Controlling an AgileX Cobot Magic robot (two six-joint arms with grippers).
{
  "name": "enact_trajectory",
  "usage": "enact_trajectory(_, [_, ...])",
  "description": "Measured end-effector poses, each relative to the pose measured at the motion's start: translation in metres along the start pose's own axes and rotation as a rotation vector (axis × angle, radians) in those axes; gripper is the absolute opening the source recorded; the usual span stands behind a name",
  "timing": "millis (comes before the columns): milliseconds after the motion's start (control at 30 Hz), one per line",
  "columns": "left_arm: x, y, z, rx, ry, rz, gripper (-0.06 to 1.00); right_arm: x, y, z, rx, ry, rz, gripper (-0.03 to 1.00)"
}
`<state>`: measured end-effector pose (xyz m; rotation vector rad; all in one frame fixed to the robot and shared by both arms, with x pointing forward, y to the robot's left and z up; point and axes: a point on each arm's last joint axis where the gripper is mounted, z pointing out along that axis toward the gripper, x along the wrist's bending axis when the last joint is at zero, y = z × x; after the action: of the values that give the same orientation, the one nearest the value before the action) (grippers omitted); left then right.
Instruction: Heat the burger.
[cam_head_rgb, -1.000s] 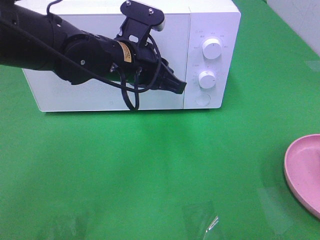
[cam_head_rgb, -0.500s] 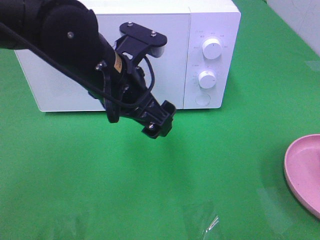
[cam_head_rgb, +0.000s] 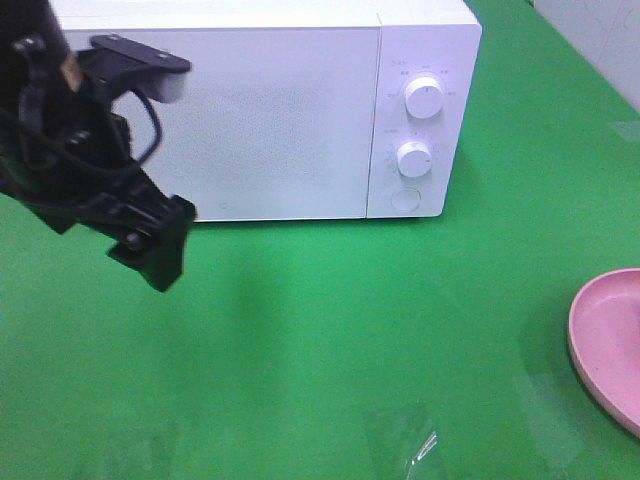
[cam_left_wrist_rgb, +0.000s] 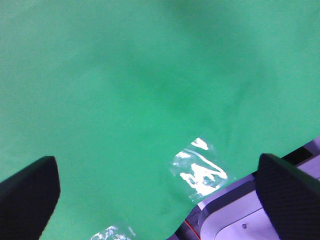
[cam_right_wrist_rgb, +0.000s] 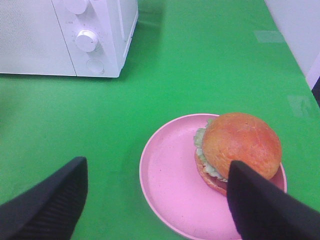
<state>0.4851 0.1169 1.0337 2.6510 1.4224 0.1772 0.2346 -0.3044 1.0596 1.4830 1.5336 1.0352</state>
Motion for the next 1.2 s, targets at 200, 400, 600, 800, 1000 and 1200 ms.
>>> enact_trajectory(200, [0.058,-0.019,-0.03,-0.023,0.003,-0.175,0.99,0.0,0.0,0.0,0.0,0.0,0.0,0.75])
enact_trajectory(400, [0.116,-0.059,-0.075,-0.127,0.048,-0.379,0.99,0.0,0.0,0.0,0.0,0.0,0.0,0.75])
enact_trajectory(600, [0.14,-0.094,-0.106,-0.22,0.112,-0.485,0.99,0.0,0.0,0.0,0.0,0.0,0.0,0.75])
enact_trajectory(800, [0.129,-0.119,-0.114,-0.258,0.125,-0.495,0.99,0.0,0.0,0.0,0.0,0.0,0.0,0.75])
enact_trajectory(1000, [0.096,-0.174,-0.087,-0.246,0.122,-0.494,0.99,0.0,0.0,0.0,0.0,0.0,0.0,0.75])
enact_trajectory(1200, [0.076,-0.207,-0.072,-0.315,0.145,-0.491,0.99,0.0,0.0,0.0,0.0,0.0,0.0,0.75])
